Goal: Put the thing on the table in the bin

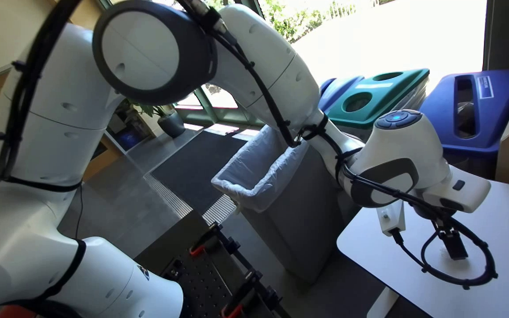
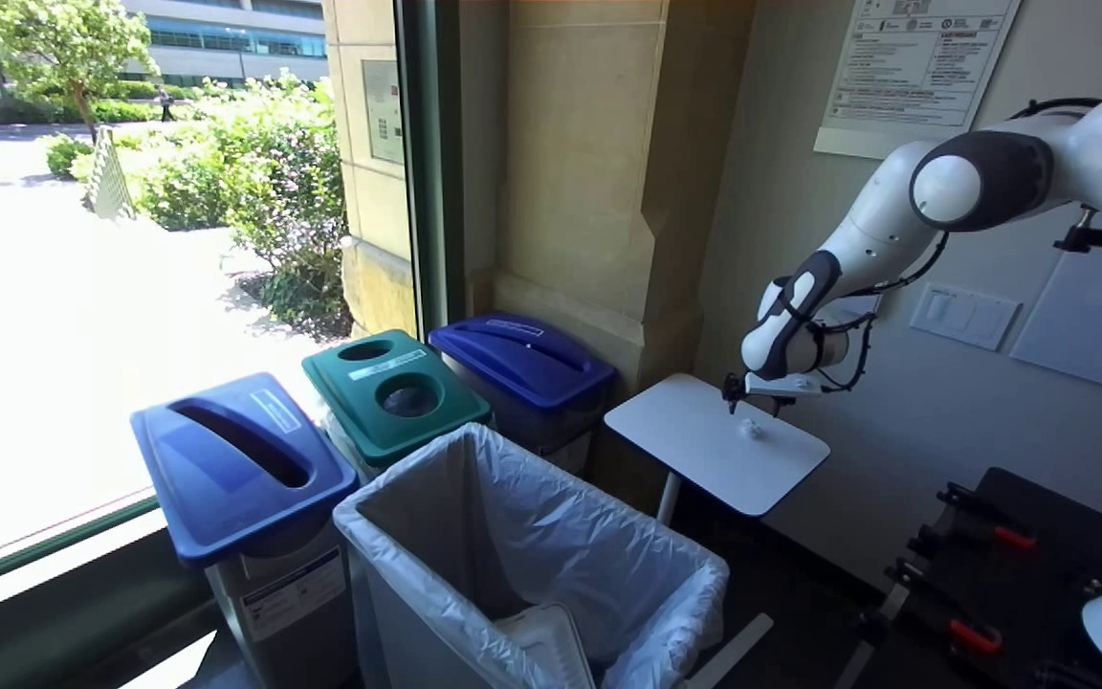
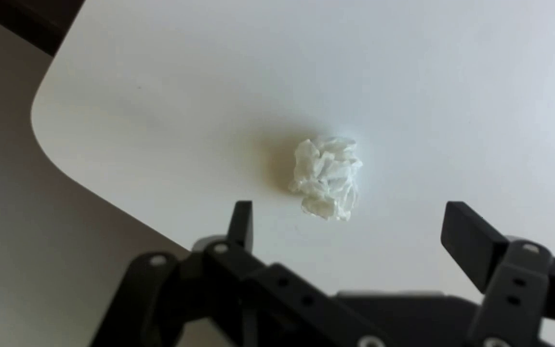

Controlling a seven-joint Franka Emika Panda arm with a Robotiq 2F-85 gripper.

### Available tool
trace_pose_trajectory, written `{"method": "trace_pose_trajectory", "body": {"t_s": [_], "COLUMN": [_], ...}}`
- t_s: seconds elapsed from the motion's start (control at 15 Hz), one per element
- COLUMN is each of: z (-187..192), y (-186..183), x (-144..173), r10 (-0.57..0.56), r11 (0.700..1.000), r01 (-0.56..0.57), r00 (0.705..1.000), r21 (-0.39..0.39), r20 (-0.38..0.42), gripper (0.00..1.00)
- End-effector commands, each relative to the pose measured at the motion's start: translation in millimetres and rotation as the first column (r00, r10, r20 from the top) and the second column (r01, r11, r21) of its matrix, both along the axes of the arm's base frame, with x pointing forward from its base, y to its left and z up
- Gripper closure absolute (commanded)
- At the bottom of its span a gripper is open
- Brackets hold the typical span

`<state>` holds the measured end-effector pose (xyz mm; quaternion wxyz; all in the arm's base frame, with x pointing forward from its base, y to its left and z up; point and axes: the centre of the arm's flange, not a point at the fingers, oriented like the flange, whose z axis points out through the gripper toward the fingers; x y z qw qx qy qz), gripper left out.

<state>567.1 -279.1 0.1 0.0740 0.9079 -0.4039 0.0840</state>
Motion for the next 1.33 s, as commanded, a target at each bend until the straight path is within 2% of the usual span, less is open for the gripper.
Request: {"method": "trace_pose_trajectory", "body": {"t_s": [0.0,0.47,0.53,0.6,0.73,0.8,1.27], "z": [-11.4,-27.9,-30.1,-31.6,-33.6,-34.3,-33.5], "y": [-8.7,-11.5,-11.9,-12.5,-13.8,-14.4,-12.8], "x": [19.3,30.0,30.3,30.6,31.5,31.9,35.9], "r10": [0.003,-0.008,-0.011,-0.012,-0.019,-0.022,-0.025], "r11": [0.999,0.999,0.998,0.998,0.998,0.998,0.998], "r01": [-0.003,0.011,0.013,0.015,0.022,0.025,0.029], "r00": [1.000,0.999,0.999,0.999,0.998,0.998,0.998], "r21": [0.033,0.052,0.058,0.061,0.064,0.066,0.059], "r20": [-0.008,-0.041,-0.047,-0.051,-0.055,-0.056,-0.053], "gripper": [0.00,0.00,0.05,0.28,0.32,0.39,0.95]}}
